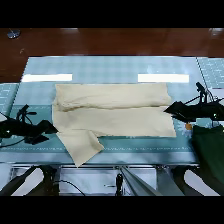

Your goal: Fold the shirts.

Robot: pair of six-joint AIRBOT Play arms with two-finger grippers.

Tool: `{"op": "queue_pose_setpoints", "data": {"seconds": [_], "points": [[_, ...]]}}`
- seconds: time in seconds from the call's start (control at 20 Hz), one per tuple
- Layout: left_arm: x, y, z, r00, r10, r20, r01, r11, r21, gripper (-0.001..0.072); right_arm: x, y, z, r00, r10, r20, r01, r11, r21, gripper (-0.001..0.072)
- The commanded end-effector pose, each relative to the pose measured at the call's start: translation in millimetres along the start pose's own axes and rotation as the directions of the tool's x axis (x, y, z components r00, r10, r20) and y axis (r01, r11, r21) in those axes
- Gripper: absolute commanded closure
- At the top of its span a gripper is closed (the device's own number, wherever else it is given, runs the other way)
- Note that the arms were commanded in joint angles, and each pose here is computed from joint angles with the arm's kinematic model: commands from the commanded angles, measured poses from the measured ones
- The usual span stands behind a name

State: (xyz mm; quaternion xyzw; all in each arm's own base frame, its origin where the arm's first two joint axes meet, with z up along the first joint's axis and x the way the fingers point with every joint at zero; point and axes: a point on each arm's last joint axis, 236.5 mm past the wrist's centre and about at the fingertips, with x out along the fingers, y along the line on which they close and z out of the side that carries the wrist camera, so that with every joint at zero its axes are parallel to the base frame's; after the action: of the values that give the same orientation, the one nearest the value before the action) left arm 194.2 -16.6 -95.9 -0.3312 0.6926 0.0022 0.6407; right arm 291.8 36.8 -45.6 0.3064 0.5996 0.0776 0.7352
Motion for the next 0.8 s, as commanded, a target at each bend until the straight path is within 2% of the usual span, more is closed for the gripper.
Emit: {"op": "queue_pose_setpoints", "data": {"seconds": [0.0,0.1,0.25,0.3,0.35,0.4,0.45,0.5,0.55,0.75], "points": [[22.6,-21.3,-22.5,0.991,-0.136,-0.005,0.136,0.991,0.009,0.0004,2.6,6.9,-10.5,0.999,0.034,0.002,-0.034,0.999,0.007,0.0092],[26.9,-40.5,-26.6,0.983,-0.185,-0.017,0.186,0.98,0.071,0.0005,1.8,5.8,-8.7,1.0,0.028,0.007,-0.028,0.999,0.014,0.0092],[39.4,-50.6,-31.8,0.988,-0.152,-0.029,0.155,0.975,0.158,0.0005,-18.0,-12.6,5.6,0.999,0.006,0.047,-0.01,0.996,0.084,0.0092],[43.3,-53.8,-36.3,0.989,-0.142,-0.044,0.147,0.971,0.188,0.0007,-27.0,-32.7,3.8,0.999,-0.033,0.042,0.028,0.993,0.116,0.0092],[46.3,-56.9,-40.2,0.99,-0.132,-0.055,0.141,0.966,0.216,0.0008,-34.5,-65.8,-11.9,0.992,-0.128,-0.016,0.129,0.979,0.158,0.0092],[48.7,-59.7,-44.0,0.99,-0.126,-0.065,0.138,0.961,0.239,0.0013,-45.5,-103.4,-33.8,0.964,-0.246,-0.096,0.262,0.935,0.239,0.0092],[50.2,-61.6,-47.5,0.99,-0.12,-0.076,0.136,0.957,0.257,0.0134,-56.7,-130.3,-56.7,0.93,-0.321,-0.178,0.362,0.885,0.293,0.0093],[50.7,-62.4,-50.5,0.989,-0.119,-0.087,0.139,0.95,0.278,0.0514,-59.3,-140.2,-71.0,0.917,-0.333,-0.221,0.389,0.868,0.308,0.0093],[50.3,-62.6,-51.1,0.989,-0.12,-0.09,0.141,0.947,0.287,0.0681,-53.7,-140.9,-80.4,0.916,-0.321,-0.242,0.387,0.866,0.316,0.0093],[48.5,-64.7,-50.3,0.988,-0.123,-0.091,0.144,0.946,0.289,0.0681,-18.9,-102.1,-95.3,0.939,-0.2,-0.278,0.275,0.924,0.266,0.0093]]}}
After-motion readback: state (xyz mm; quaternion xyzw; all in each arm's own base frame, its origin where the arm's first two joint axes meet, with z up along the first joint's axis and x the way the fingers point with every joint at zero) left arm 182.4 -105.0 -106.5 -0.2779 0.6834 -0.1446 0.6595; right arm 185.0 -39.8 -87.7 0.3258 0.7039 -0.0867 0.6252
